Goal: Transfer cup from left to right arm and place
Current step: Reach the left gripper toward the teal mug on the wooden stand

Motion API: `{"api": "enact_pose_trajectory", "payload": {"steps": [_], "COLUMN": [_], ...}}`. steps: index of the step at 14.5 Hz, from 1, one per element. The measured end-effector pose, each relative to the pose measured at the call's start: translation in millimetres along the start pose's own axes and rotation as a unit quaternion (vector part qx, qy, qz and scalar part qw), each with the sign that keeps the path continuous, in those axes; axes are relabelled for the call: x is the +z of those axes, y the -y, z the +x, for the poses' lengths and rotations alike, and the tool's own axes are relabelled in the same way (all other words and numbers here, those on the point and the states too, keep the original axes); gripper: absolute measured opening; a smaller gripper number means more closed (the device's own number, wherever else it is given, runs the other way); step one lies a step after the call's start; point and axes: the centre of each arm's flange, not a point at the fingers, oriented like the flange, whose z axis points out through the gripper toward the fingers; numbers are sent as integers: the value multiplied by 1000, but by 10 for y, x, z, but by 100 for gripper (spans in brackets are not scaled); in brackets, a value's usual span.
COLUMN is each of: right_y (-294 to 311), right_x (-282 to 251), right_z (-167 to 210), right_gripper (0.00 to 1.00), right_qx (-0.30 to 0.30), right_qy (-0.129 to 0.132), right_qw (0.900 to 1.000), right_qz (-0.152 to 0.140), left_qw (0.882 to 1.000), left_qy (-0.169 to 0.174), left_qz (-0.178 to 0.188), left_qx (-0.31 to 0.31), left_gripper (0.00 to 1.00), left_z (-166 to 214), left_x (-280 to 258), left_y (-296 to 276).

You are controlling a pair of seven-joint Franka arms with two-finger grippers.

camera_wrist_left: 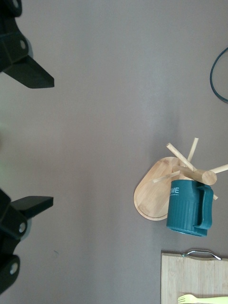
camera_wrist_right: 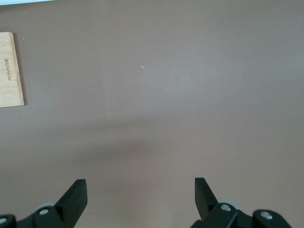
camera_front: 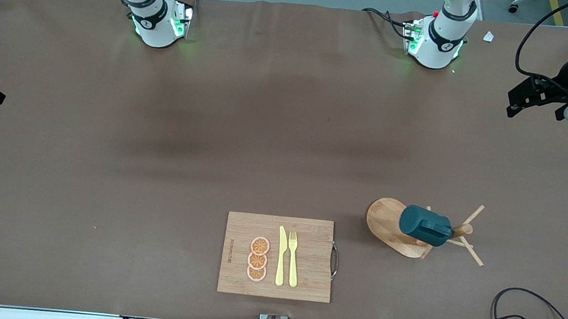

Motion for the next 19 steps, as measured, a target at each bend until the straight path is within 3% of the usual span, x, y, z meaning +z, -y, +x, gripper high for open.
{"api": "enact_pose_trajectory", "payload": {"steps": [7,11,15,19], "right_y": [0,0,0,2], "right_x": [-3,-5,-6,-7], "right_z": [0,0,0,0], "right_gripper": [100,100,100,100], "right_qx": [0,0,0,0], "right_qy": [0,0,-1,-1], "right_qw": [1000,1000,1000,1000], "right_qz": [0,0,0,0], "left_qw": [1000,1000,991,963], "left_qy": [4,-13,-2,-14], "left_qz": [-3,-13,-44,-68], "left_qx": [-1,-10,-123,-260], "left_gripper": [100,100,100,100], "left_z": [102,357,709,1183], "left_x": [66,277,538,982], "left_y": [18,12,-71,-312]}}
